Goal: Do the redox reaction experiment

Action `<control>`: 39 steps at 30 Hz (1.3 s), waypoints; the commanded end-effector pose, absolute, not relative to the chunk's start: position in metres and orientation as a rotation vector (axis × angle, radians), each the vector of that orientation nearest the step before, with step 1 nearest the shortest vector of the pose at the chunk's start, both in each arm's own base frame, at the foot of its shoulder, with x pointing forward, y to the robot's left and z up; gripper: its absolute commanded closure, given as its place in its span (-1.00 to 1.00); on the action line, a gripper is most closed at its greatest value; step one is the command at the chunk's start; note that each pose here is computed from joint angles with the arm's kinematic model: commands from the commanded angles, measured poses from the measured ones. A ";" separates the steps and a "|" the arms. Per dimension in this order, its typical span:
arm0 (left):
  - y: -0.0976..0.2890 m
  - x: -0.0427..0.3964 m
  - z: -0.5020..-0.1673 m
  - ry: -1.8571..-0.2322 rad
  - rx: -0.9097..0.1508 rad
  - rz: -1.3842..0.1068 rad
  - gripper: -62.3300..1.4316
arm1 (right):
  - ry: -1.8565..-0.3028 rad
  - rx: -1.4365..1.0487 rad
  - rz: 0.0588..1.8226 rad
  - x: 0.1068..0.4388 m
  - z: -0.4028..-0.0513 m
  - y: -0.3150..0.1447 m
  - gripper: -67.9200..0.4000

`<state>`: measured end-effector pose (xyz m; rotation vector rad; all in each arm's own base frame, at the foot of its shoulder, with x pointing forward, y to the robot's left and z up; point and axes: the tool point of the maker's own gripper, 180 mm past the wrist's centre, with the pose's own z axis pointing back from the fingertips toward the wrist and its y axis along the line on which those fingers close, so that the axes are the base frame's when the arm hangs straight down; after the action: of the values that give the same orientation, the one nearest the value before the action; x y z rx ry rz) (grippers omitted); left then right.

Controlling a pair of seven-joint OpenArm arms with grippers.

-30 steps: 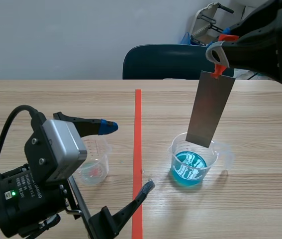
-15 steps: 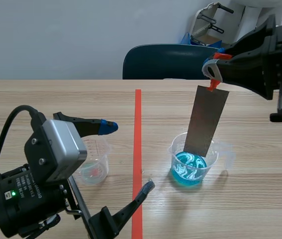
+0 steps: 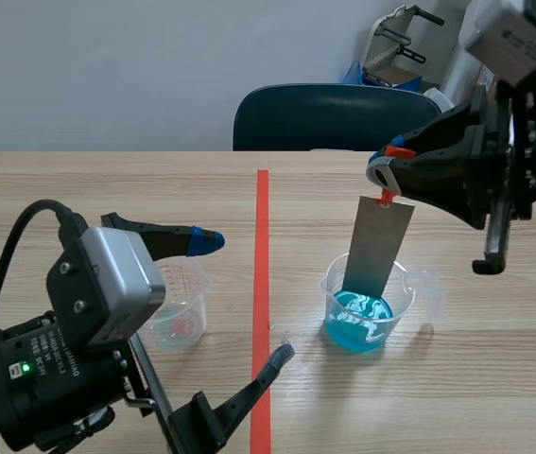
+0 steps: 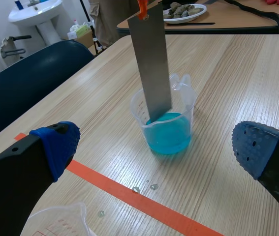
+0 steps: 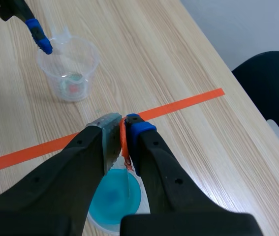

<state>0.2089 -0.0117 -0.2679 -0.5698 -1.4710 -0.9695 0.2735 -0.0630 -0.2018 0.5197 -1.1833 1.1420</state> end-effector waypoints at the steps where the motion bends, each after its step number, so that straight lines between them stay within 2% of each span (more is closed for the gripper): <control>1: -0.015 0.210 -0.256 -1.512 -0.589 -0.955 -1.00 | -1.210 0.532 1.167 0.274 -0.195 -0.059 0.97; 18: -0.015 0.210 -0.255 -1.512 -0.590 -0.955 -1.00 | -1.186 0.446 1.191 0.280 -0.234 -0.061 0.97; 39: -0.015 0.210 -0.255 -1.512 -0.590 -0.955 -1.00 | -1.176 0.381 1.195 0.288 -0.248 -0.067 0.97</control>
<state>0.2088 -0.0118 -0.2673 -0.5717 -1.4740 -0.9689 0.2819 -0.0641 -0.2544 0.4042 -1.1598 1.1864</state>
